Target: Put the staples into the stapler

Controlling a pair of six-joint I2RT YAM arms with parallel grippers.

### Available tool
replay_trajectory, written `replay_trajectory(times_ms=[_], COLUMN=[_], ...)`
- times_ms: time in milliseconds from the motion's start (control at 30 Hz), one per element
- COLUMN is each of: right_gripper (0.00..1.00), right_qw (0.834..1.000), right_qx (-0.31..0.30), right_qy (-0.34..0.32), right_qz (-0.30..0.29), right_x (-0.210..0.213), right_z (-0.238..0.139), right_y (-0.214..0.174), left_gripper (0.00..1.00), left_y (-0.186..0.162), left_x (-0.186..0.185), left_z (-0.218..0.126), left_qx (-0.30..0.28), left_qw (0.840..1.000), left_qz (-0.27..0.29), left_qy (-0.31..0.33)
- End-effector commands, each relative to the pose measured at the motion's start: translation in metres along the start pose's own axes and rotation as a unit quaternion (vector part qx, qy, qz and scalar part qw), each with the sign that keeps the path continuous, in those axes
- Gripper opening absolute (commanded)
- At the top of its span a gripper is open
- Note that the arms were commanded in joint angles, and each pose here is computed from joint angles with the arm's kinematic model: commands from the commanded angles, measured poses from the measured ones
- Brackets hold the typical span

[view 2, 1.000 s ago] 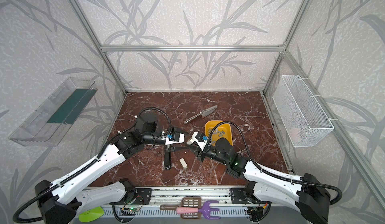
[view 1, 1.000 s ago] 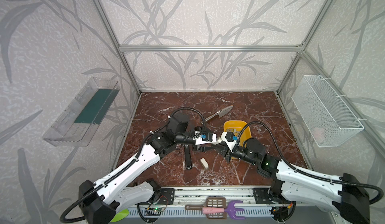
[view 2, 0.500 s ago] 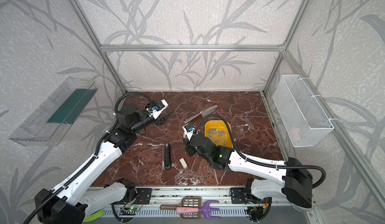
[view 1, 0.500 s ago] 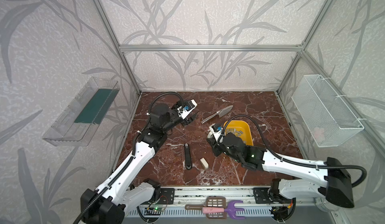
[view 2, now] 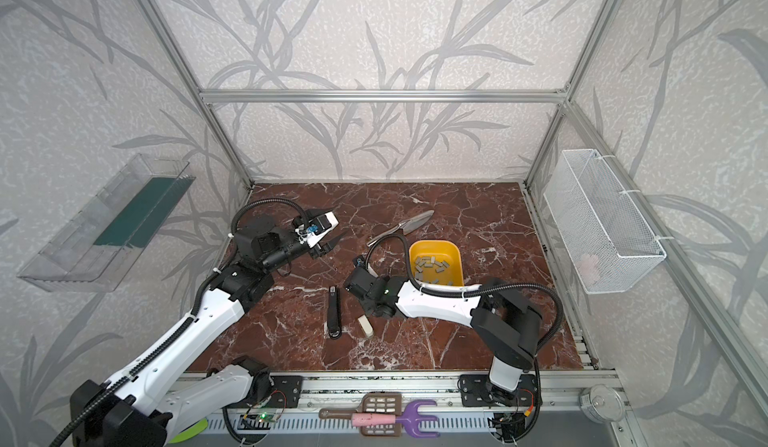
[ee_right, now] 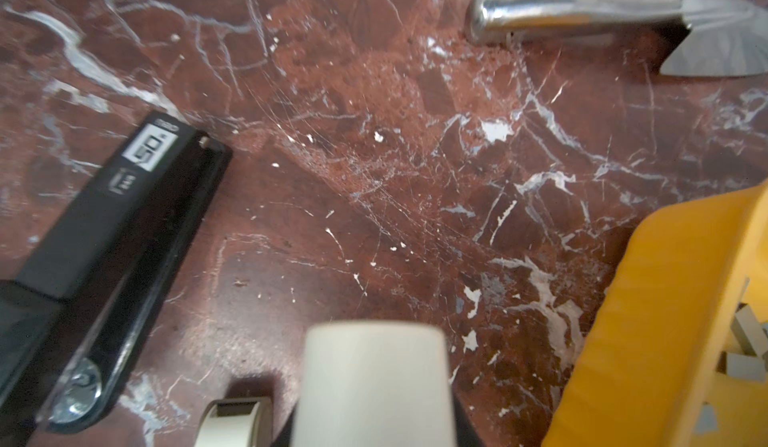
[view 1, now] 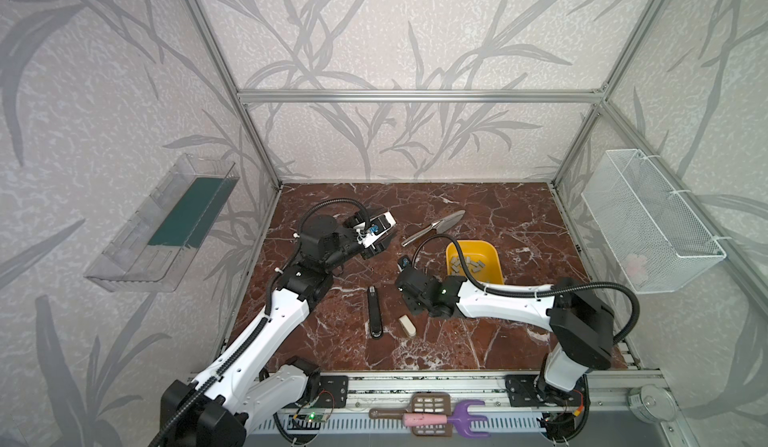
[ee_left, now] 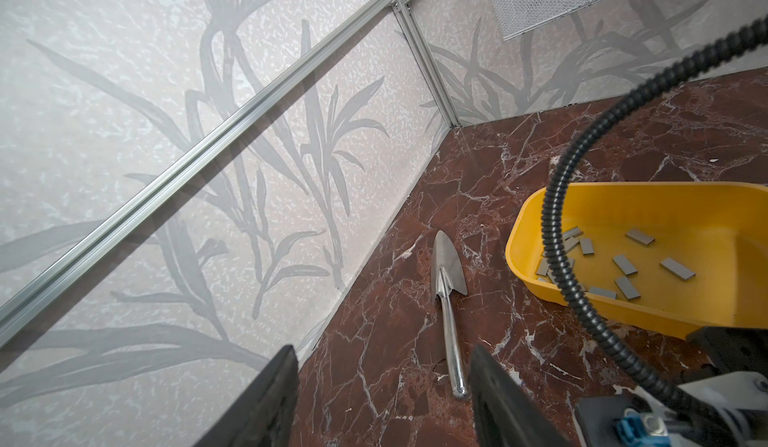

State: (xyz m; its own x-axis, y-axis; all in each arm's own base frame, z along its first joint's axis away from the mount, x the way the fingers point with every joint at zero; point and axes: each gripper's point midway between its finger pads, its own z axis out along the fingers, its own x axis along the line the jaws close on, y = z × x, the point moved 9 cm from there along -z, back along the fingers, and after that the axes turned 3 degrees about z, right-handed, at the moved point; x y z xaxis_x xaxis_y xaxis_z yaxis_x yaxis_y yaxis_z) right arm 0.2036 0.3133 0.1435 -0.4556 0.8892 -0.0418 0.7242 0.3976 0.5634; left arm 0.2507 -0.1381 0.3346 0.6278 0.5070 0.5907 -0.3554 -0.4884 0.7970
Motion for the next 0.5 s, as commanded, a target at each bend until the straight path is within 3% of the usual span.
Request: replay_trajectory(times_ms=[0, 200, 467], right_gripper=[0.00, 0.00, 0.00], right_qw=[0.999, 0.993, 0.992], right_qx=[0.034, 0.100, 0.103], right_qy=[0.001, -0.006, -0.021], right_qz=[0.023, 0.064, 0.068], right_x=[-0.006, -0.034, -0.043], right_z=[0.012, 0.044, 0.053], right_y=[0.003, 0.004, 0.006], left_gripper=[0.65, 0.66, 0.66], left_y=[0.008, 0.007, 0.008], left_x=[0.002, 0.001, -0.001], left_z=[-0.006, -0.006, -0.006], left_qx=[-0.024, -0.023, -0.031], left_qw=[1.000, 0.999, 0.999], left_qz=[0.020, 0.022, 0.020], left_qy=[0.004, 0.004, -0.005])
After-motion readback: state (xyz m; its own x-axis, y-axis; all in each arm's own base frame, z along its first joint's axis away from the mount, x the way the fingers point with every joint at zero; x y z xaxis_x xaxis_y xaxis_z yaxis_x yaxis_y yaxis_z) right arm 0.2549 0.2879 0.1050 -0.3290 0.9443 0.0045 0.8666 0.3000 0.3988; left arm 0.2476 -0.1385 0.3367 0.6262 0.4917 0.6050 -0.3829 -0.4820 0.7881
